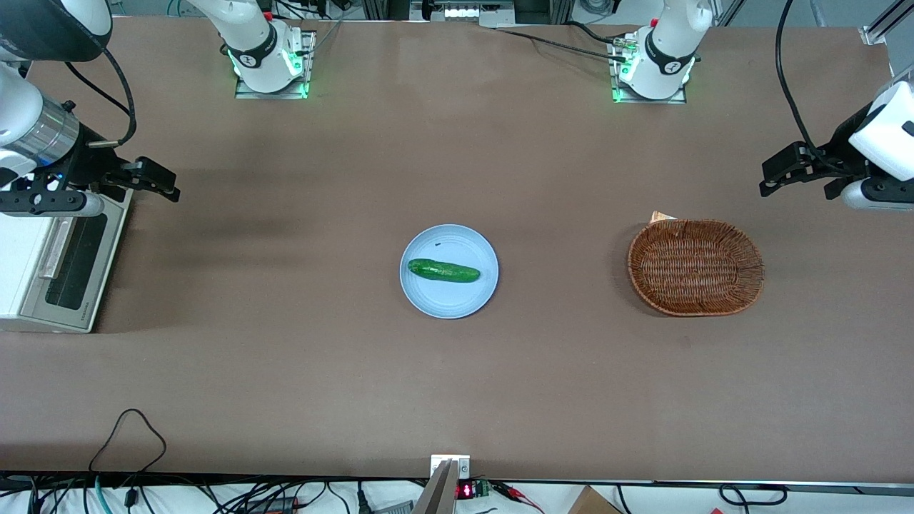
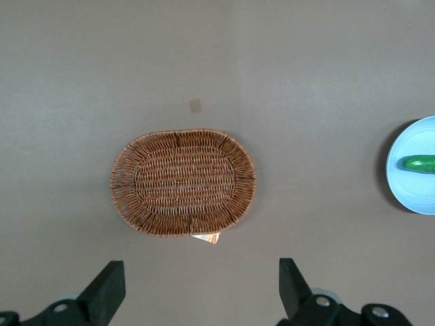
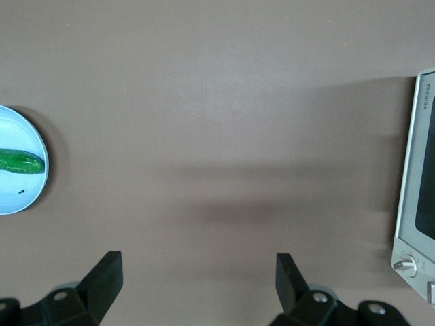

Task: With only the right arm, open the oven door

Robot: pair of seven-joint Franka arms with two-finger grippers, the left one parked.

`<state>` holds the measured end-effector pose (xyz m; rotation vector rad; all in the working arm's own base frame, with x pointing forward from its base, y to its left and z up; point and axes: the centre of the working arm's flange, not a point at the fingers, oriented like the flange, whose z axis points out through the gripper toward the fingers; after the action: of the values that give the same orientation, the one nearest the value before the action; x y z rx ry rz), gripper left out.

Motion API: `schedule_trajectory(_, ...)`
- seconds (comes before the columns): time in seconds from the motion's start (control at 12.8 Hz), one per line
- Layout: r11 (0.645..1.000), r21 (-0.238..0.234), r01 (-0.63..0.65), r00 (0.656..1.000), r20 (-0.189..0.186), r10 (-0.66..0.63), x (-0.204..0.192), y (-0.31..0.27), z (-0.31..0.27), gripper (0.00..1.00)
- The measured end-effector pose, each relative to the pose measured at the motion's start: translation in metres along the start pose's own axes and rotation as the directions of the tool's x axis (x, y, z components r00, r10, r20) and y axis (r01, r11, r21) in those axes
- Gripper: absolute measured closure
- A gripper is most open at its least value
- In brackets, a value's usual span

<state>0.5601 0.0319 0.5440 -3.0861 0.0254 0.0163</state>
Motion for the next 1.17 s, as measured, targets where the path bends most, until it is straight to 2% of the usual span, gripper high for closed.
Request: schedule_trajectory(1.17,1.0,0.0,0.011,1.0,-0.004,-0.011,0.0044,0.0,-0.0011,0.0)
